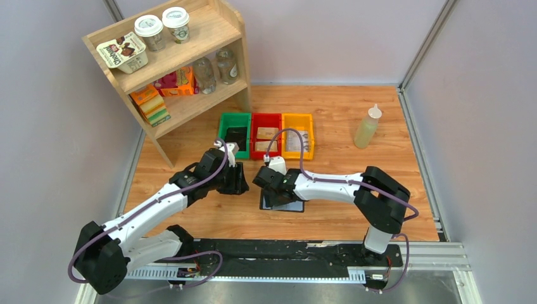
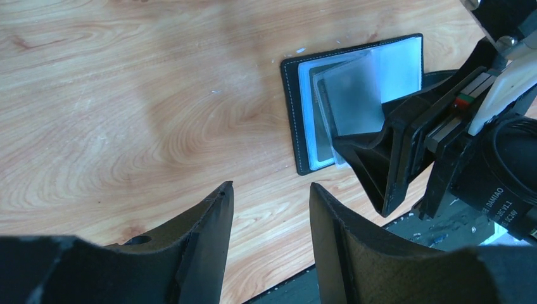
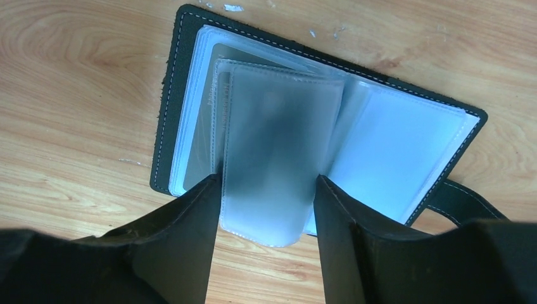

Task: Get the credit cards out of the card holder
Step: Remove the credit card from the card holder.

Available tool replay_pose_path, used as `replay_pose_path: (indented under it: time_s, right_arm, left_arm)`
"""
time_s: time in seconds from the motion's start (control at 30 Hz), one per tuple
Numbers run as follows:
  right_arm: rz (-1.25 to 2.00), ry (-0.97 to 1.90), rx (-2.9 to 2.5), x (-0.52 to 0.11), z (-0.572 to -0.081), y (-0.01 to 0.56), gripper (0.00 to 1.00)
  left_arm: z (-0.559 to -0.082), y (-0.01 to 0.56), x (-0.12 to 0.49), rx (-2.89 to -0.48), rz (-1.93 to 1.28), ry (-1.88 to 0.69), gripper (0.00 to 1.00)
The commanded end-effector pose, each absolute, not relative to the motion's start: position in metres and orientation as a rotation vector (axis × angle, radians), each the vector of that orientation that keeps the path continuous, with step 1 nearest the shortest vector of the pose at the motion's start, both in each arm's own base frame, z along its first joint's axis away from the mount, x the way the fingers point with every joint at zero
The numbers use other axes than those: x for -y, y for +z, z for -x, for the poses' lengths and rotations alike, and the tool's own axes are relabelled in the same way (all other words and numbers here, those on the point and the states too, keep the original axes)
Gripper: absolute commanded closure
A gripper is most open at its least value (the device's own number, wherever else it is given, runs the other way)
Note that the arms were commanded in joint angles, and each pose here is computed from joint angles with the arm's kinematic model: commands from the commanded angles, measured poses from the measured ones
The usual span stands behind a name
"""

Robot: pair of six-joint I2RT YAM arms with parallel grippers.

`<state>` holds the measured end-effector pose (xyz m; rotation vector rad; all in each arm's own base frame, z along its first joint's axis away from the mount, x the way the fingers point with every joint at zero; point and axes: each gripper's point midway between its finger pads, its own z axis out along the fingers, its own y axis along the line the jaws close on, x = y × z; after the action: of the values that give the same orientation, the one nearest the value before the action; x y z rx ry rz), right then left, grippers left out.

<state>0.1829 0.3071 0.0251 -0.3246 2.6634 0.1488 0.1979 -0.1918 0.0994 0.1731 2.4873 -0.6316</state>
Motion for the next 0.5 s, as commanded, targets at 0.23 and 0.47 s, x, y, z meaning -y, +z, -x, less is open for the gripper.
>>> replay_pose_path:
  time_s: [0.23, 0.47]
  right_arm:
    - [0.196, 0.224, -2.661, -0.293, -0.189, 0.055, 0.44]
    - [0.073, 0.191, -2.699, -0.265, -0.197, 0.048, 0.49]
  left_arm:
    - [-0.204, 0.107, 0.236, -2.466, -0.266, -0.873, 0.45]
    - [-0.210, 0.104, 0.261, -2.507, -0.311, -0.979, 0.56]
